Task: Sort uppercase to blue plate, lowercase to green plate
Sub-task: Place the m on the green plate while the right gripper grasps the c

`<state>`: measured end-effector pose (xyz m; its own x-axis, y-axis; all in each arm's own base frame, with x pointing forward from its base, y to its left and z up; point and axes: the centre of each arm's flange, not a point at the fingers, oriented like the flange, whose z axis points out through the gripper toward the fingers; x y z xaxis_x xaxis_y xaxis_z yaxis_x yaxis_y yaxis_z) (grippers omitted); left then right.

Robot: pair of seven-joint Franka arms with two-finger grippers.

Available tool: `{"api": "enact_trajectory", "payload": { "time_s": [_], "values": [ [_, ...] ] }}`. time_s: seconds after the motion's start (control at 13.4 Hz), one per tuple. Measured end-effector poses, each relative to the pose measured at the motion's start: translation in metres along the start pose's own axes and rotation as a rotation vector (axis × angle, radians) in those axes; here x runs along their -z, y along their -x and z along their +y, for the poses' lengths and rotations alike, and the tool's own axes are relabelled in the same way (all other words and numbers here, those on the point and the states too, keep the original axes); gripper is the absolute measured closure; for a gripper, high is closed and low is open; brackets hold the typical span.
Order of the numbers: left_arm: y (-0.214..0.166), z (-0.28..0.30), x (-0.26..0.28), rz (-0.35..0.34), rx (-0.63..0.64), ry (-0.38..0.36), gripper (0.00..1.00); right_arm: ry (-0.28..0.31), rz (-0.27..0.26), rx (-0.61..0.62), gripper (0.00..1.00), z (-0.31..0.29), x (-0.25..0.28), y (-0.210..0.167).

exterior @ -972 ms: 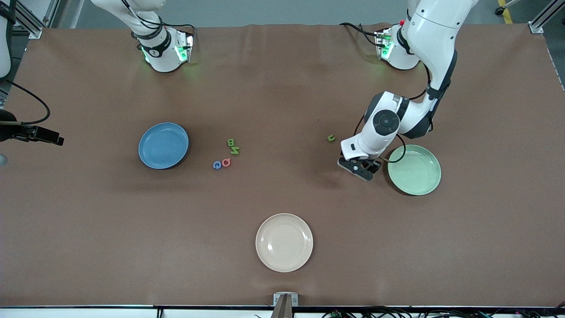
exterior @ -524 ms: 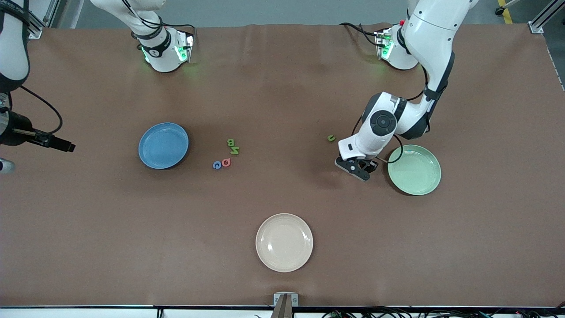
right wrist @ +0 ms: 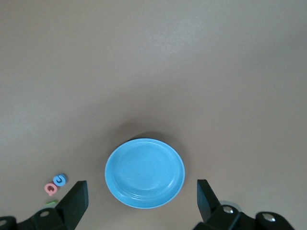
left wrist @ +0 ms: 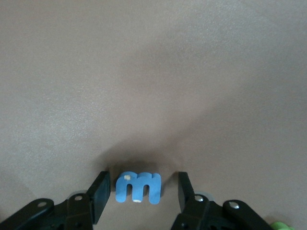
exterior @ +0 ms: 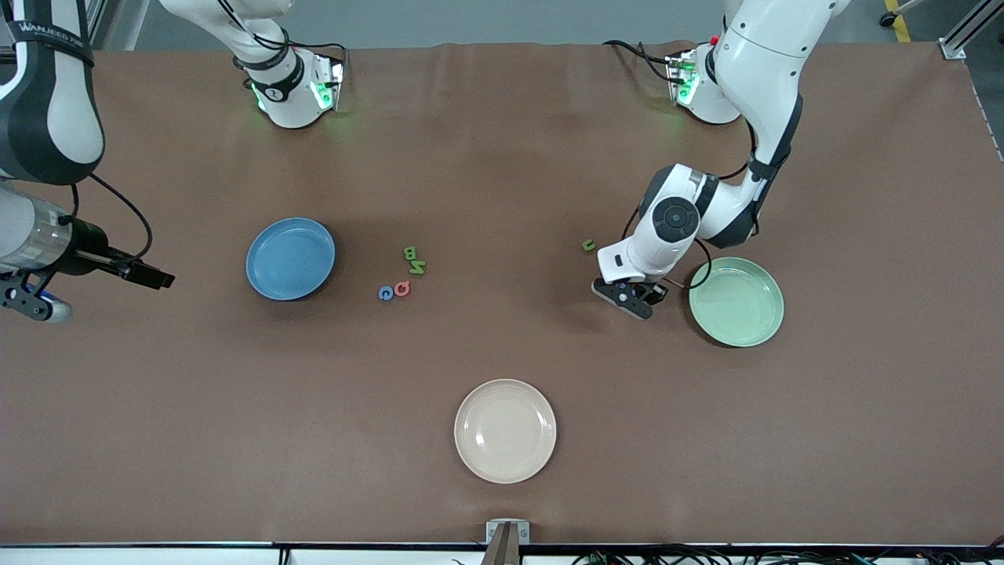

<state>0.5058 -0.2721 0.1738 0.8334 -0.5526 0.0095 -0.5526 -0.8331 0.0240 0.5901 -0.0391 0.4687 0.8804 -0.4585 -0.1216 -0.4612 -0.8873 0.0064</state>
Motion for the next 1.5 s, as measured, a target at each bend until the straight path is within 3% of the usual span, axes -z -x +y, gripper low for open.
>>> {"api": "enact_trajectory", "payload": {
  "time_s": [0.15, 0.22, 0.3, 0.67, 1.05, 1.27, 1.5],
  "values": [
    [0.000, -0.001, 0.000, 0.000, 0.001, 0.000, 0.48, -0.007, 0.025, -0.022, 0.00, -0.015, -0.019, 0.004],
    [0.000, -0.001, 0.000, 0.000, 0.002, -0.001, 0.49, -0.009, 0.033, -0.029, 0.00, -0.021, -0.034, 0.008],
    [0.000, -0.002, 0.001, 0.002, 0.003, -0.001, 0.59, -0.009, 0.037, -0.039, 0.00, -0.025, -0.047, 0.011],
    [0.000, -0.003, 0.001, -0.006, 0.005, -0.001, 0.59, -0.020, 0.070, -0.149, 0.00, -0.076, -0.100, 0.047],
    [0.006, -0.013, 0.048, -0.135, -0.012, 0.011, 0.59, -0.049, 0.107, -0.311, 0.00, -0.107, -0.169, 0.097],
    [0.018, -0.053, 0.089, -0.155, -0.063, 0.023, 0.59, -0.053, 0.108, -0.399, 0.00, -0.142, -0.190, 0.132],
    [0.041, -0.109, 0.098, -0.180, -0.109, 0.052, 0.59, -0.048, 0.108, -0.494, 0.00, -0.163, -0.219, 0.147]
  ]
}}
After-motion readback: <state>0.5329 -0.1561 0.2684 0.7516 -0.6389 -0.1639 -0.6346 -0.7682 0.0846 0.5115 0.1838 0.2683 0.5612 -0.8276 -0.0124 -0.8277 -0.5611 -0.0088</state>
